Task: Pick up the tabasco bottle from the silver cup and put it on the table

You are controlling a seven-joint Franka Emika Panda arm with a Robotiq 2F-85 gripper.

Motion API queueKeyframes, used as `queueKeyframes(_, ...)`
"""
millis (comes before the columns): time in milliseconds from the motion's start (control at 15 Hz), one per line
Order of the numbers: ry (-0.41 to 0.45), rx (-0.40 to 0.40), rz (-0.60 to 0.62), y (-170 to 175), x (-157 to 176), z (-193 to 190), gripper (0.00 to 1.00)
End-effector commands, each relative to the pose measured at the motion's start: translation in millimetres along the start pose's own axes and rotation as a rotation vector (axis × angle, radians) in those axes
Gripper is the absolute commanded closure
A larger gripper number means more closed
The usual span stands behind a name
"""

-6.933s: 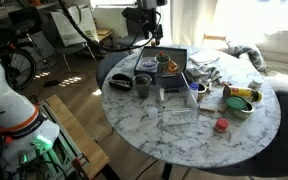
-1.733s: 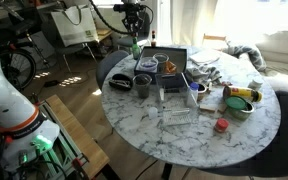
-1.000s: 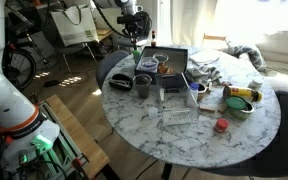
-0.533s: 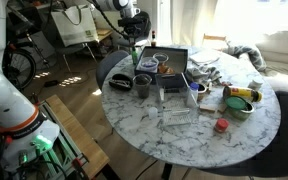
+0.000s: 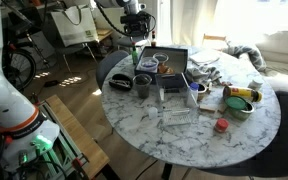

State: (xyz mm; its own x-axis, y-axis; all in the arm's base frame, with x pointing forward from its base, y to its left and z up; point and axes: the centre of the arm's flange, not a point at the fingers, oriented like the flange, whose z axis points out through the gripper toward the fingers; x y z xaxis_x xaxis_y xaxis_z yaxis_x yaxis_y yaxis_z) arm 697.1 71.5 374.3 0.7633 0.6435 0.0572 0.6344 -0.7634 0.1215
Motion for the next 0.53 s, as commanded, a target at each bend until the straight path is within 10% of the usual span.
queueKeyframes(0, -0.022, 0.012, 0.201, 6.6, -57.1, -44.1, 0.00)
queueKeyframes(400, -0.095, 0.020, 0.512, 47.9, -149.8, -92.8, 0.00)
queueKeyframes(467, -0.065, -0.009, 0.422, 51.6, -110.6, -84.6, 0.00)
